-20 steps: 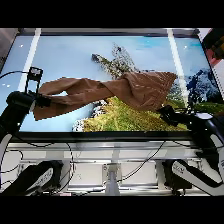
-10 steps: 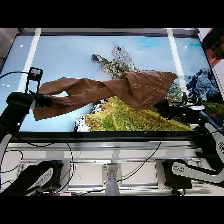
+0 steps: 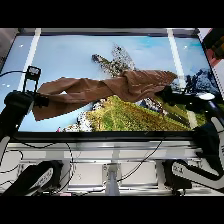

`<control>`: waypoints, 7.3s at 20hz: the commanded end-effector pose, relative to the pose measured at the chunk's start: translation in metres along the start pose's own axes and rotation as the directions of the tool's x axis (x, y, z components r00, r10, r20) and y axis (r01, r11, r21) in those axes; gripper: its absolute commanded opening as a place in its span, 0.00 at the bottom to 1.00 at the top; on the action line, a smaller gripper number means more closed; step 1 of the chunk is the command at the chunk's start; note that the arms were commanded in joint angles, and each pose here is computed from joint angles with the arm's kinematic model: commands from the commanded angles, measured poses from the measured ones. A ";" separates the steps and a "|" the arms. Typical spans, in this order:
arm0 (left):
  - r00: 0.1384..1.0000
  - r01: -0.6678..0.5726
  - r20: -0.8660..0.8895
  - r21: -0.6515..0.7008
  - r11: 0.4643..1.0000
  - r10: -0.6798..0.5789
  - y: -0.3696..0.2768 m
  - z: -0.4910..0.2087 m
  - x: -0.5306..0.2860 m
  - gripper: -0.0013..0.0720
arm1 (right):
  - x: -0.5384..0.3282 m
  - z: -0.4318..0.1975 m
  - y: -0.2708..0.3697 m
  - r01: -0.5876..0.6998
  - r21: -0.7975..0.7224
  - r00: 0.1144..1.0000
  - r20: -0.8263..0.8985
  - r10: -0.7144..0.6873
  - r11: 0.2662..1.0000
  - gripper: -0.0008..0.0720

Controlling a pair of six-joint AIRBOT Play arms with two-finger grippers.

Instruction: Fold the clothes and pants, and hang the long-sleeved shirts on hangers.

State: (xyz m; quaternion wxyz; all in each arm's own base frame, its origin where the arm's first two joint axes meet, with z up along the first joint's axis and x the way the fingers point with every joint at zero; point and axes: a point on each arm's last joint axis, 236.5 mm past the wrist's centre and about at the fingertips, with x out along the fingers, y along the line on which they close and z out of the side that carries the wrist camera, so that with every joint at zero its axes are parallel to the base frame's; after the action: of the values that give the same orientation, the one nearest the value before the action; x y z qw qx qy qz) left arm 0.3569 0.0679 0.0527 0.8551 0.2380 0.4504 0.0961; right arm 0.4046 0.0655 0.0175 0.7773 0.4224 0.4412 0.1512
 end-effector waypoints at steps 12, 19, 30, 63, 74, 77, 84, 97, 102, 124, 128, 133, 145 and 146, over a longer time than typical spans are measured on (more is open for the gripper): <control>0.935 -0.074 0.337 -0.129 0.989 0.114 0.058 0.040 -0.100 0.04 | -0.218 0.081 0.225 0.068 -0.425 0.774 0.593 0.221 0.902 0.05; 0.997 0.051 0.064 -0.127 0.991 -0.043 -0.002 -0.046 -0.051 0.04 | -0.145 0.170 0.122 0.097 -0.141 0.769 0.639 0.016 0.985 0.05; 0.912 0.064 -0.404 -0.049 0.997 -0.078 -0.041 -0.191 -0.029 0.04 | -0.075 0.254 -0.013 0.072 0.196 0.660 0.726 -0.194 0.978 0.05; 0.936 0.192 -0.270 -0.147 0.970 -0.226 -0.078 -0.162 -0.020 0.04 | -0.114 0.079 -0.234 0.427 0.401 0.870 0.063 -0.489 0.811 0.96; 0.942 0.184 -0.247 -0.185 0.965 -0.227 -0.079 -0.156 -0.018 0.04 | -0.088 0.144 -0.238 0.385 0.456 0.774 0.314 -0.550 0.802 0.71; 0.945 0.180 -0.234 -0.206 0.962 -0.227 -0.078 -0.153 -0.018 0.04 | -0.087 0.146 -0.241 0.385 0.459 0.765 0.325 -0.555 0.800 0.44; 0.986 0.039 -0.160 -0.063 0.997 -0.048 -0.036 -0.136 -0.008 0.04 | -0.089 0.154 -0.233 0.379 0.445 0.771 0.333 -0.542 0.812 0.06; 0.977 -0.154 0.136 -0.067 0.986 0.162 0.043 -0.035 0.022 0.04 | -0.171 0.101 -0.161 0.514 0.319 0.680 0.415 -0.605 0.796 0.05; 0.933 -0.161 0.318 -0.046 0.986 0.167 0.067 0.048 0.011 0.04 | -0.203 0.051 -0.135 0.568 0.273 0.632 0.459 -0.624 0.777 0.05; 0.791 0.470 -0.611 0.569 0.675 -0.036 0.000 -0.199 0.004 0.03 | -0.238 -0.065 -0.148 0.781 0.185 0.556 0.226 -0.800 0.596 0.06; 0.788 0.474 -0.614 0.570 0.671 -0.036 0.001 -0.200 0.004 0.04 | -0.241 -0.067 -0.150 0.795 0.170 0.547 0.215 -0.809 0.583 0.05; 0.800 0.463 -0.599 0.578 0.672 -0.036 0.001 -0.196 0.007 0.05 | -0.240 -0.068 -0.150 0.795 0.166 0.548 0.215 -0.809 0.583 0.06; 0.849 0.207 -0.500 0.615 0.761 0.173 0.060 -0.165 0.012 0.75 | -0.247 -0.042 -0.140 0.787 0.160 0.530 0.319 -0.786 0.596 0.83; 0.869 0.143 -0.462 0.580 0.802 0.179 0.067 -0.153 0.015 0.74 | -0.251 -0.031 -0.136 0.784 0.158 0.520 0.362 -0.774 0.601 0.83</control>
State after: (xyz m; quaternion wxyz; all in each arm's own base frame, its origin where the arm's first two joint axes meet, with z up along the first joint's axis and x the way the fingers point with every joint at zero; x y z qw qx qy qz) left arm 0.2195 0.1639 -0.0206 0.5495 0.4671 0.6902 -0.0598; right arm 0.2039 -0.1420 0.0270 0.8177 0.2018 0.4535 -0.2916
